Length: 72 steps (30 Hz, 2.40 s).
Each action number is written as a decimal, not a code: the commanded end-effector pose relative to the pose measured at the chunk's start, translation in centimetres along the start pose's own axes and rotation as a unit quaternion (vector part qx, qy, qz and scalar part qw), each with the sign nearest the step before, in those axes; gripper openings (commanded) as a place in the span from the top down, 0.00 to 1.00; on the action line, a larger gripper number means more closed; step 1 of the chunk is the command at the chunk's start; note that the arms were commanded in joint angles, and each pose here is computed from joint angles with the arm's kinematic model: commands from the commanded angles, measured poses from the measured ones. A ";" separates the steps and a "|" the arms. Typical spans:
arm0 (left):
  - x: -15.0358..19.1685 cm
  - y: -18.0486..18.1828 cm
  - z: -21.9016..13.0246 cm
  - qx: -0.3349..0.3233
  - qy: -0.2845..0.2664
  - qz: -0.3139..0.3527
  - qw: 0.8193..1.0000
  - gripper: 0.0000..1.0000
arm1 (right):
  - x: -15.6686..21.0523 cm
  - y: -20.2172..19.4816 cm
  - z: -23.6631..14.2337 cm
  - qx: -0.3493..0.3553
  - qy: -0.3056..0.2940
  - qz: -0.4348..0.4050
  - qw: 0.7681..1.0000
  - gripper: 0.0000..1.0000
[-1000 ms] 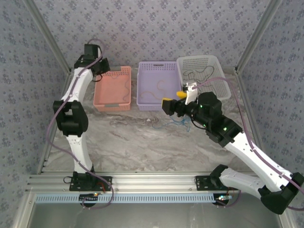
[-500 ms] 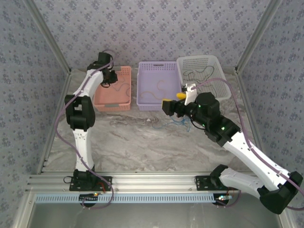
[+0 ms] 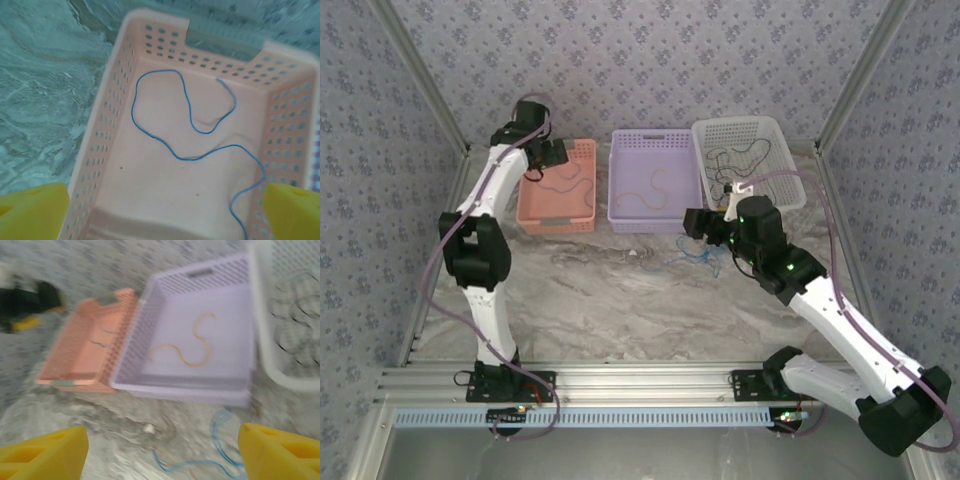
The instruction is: Untangle the cables
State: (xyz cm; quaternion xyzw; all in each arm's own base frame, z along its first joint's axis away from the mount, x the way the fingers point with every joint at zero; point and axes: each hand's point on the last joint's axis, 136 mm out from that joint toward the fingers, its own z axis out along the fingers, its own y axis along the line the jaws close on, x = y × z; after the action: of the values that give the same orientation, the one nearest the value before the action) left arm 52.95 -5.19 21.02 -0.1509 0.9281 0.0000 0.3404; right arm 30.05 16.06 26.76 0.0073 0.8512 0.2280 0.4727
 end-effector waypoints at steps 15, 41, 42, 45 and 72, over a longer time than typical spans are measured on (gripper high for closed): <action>13.7 -12.7 -13.7 0.195 0.018 0.027 0.980 0.30 | 15.0 -13.5 3.8 0.213 0.187 0.095 0.954 0.36; 37.8 -22.6 -7.4 0.179 0.224 -0.538 0.792 0.34 | 13.9 -12.2 4.6 0.163 0.176 0.076 0.968 0.42; 37.8 -22.8 -7.0 0.179 0.221 -0.550 0.785 0.33 | 13.8 -12.2 4.5 0.163 0.175 0.076 0.968 0.42; 37.5 -23.3 -5.8 0.182 0.214 -0.576 0.768 0.31 | 13.8 -12.1 4.3 0.159 0.173 0.078 0.969 0.42; 33.7 -19.9 -3.5 0.196 0.114 -0.648 0.727 1.00 | 15.2 -12.1 4.6 0.134 0.188 0.068 0.971 0.40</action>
State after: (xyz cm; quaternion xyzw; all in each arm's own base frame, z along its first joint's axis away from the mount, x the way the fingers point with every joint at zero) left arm 32.21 -35.12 2.62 -0.5458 0.7198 -0.3762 0.2061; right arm 28.09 10.37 8.80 0.1019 0.9395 0.1394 0.2959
